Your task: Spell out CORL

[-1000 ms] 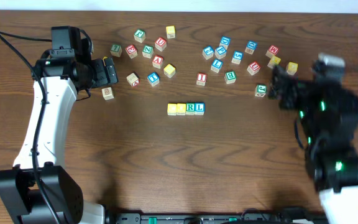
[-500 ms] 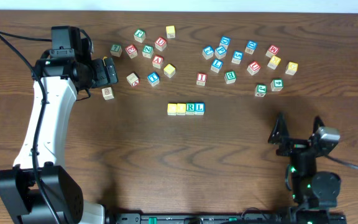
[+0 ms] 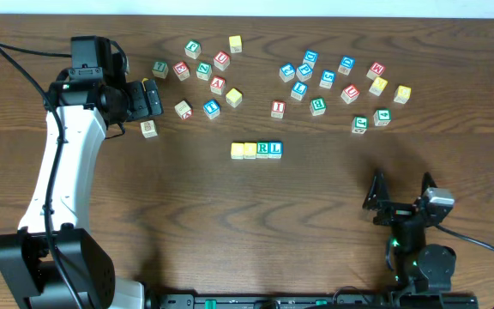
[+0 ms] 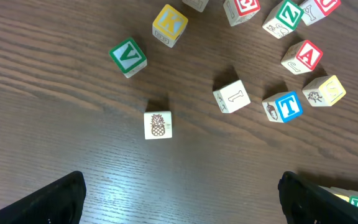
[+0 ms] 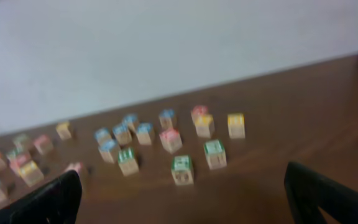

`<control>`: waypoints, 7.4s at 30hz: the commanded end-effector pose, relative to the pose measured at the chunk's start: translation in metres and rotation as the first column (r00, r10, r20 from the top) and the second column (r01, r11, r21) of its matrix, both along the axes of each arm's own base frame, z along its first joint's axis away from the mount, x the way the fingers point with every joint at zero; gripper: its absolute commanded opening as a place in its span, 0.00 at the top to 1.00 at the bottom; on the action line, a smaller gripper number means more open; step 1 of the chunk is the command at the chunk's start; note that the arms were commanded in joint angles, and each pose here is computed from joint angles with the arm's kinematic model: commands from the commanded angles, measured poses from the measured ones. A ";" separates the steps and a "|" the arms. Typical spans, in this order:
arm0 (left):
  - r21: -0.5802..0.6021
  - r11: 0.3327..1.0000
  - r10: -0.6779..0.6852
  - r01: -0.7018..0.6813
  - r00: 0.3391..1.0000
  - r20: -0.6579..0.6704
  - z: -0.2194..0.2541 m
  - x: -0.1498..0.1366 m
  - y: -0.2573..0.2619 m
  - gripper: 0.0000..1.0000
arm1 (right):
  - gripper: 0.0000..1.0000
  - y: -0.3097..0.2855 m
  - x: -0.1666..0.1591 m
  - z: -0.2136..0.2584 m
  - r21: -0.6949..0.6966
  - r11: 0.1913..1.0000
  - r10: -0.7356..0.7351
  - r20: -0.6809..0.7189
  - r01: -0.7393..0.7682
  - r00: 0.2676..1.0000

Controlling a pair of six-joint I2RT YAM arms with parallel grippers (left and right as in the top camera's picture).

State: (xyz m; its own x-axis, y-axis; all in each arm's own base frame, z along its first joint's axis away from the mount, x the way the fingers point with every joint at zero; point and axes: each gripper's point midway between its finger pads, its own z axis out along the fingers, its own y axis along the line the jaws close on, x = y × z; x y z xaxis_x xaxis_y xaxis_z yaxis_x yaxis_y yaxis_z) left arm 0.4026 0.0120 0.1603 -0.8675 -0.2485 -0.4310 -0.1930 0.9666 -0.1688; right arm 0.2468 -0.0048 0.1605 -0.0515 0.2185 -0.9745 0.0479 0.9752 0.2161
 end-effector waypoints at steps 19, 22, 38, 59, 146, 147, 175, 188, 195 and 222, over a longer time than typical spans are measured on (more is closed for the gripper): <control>0.022 1.000 -0.006 0.005 0.999 0.037 0.014 0.003 0.004 0.02 | 0.01 -0.001 -0.001 -0.003 -0.039 0.999 0.002 -0.012 -0.003 1.000; 0.022 1.000 -0.006 0.005 0.999 0.037 0.014 0.003 0.004 0.02 | 0.01 -0.001 -0.001 -0.003 -0.039 0.999 0.003 -0.012 -0.003 1.000; 0.022 1.000 -0.006 0.005 0.999 0.037 0.014 0.003 0.004 0.02 | 0.01 -0.001 -0.001 -0.003 -0.039 0.999 0.003 -0.012 -0.003 1.000; 0.121 0.992 0.009 -0.044 0.962 0.273 0.079 -0.063 0.013 0.02 | 0.01 -0.001 -0.001 -0.003 -0.039 0.999 0.002 -0.012 -0.003 1.000; 0.221 0.969 -0.114 -0.110 0.596 0.795 -0.023 -0.159 0.007 0.02 | 0.01 -0.001 -0.001 -0.003 -0.039 0.999 0.002 -0.012 -0.003 1.000; 0.221 0.969 -0.114 -0.110 0.596 0.795 -0.023 -0.159 0.007 0.02 | 0.01 -0.001 -0.001 -0.003 -0.039 0.999 0.003 -0.012 -0.003 1.000; 0.221 0.971 -0.125 -0.093 0.592 0.796 -0.022 -0.159 0.002 0.02 | 0.01 -0.001 -0.001 -0.003 -0.039 0.999 0.003 -0.012 -0.003 1.000; 0.221 0.972 -0.132 -0.081 0.591 0.796 -0.022 -0.159 0.000 0.02 | 0.01 -0.001 -0.001 -0.003 -0.039 0.999 0.003 -0.012 -0.003 1.000; 0.221 0.972 -0.132 -0.081 0.591 0.796 -0.022 -0.159 0.000 0.02 | 0.01 -0.001 -0.001 -0.003 -0.039 0.999 0.003 -0.012 -0.003 1.000; 0.221 0.972 -0.132 -0.081 0.593 0.795 -0.023 -0.159 0.000 0.02 | 0.01 -0.001 -0.001 -0.003 -0.039 0.999 0.003 -0.013 -0.003 1.000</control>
State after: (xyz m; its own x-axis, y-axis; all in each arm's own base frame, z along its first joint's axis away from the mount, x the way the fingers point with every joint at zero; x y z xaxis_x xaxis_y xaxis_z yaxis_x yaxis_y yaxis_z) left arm 0.2449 0.0107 0.1522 -0.1027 -0.0475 -0.9936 -0.0503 0.9978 -0.0425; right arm 0.2465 -0.0029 0.1574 -0.0669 0.1930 -0.9789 0.0376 0.9809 0.1908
